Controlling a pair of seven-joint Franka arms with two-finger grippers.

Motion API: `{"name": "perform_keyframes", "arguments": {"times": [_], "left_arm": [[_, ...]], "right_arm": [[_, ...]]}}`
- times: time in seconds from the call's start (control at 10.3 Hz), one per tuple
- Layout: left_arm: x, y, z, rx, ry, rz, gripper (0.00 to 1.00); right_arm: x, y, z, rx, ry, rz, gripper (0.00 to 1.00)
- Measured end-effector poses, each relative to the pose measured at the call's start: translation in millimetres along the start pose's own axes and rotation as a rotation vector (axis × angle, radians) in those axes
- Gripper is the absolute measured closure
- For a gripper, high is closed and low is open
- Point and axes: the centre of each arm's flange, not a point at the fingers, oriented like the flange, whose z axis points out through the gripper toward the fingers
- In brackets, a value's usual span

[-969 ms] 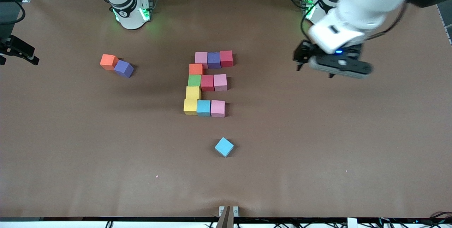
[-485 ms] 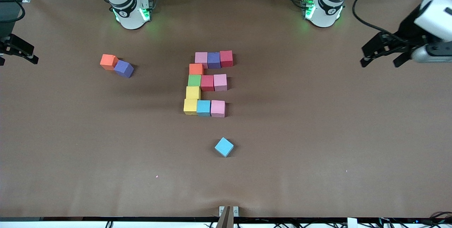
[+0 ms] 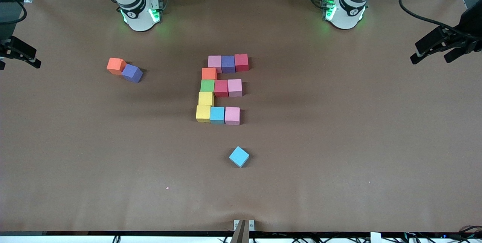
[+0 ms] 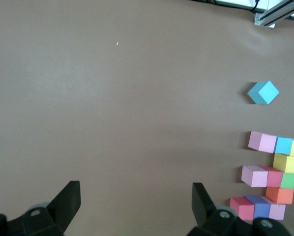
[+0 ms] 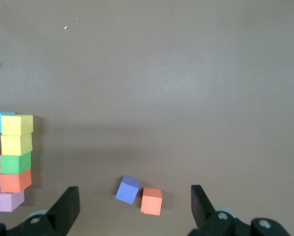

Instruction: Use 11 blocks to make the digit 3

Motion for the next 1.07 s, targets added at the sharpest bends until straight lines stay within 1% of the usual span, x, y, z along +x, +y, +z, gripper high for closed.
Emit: {"name": "perform_keyframes", "arguments": {"times": [0.19, 0.29, 0.48, 0.58, 0.87, 1.07], "left_arm": [[1, -13, 0, 0.004, -0.011, -0.005, 0.00], [1, -20, -1, 0.006, -0.014, 0.021, 0.00], [3, -33, 2, 0.070, -0.018, 0.115, 0.00], [3, -32, 5, 0.089, -0.026, 0.153, 0.00], [4, -1, 33, 0.120, -0.076, 0.229, 0.00], [12, 10, 54, 0.123, -0.105, 0.248, 0.00]], "right_arm": [[0, 0, 0, 0.000, 0.000, 0.001, 0.00], [0, 0, 0, 0.000, 0.000, 0.001, 0.00], [0, 1, 0, 0.000, 0.000, 0.001, 0.00], [0, 1, 0, 0.000, 0.000, 0.001, 0.00], [0, 1, 0, 0.000, -0.001, 0.001, 0.00], [0, 0, 0, 0.000, -0.001, 0.000, 0.00]]}}
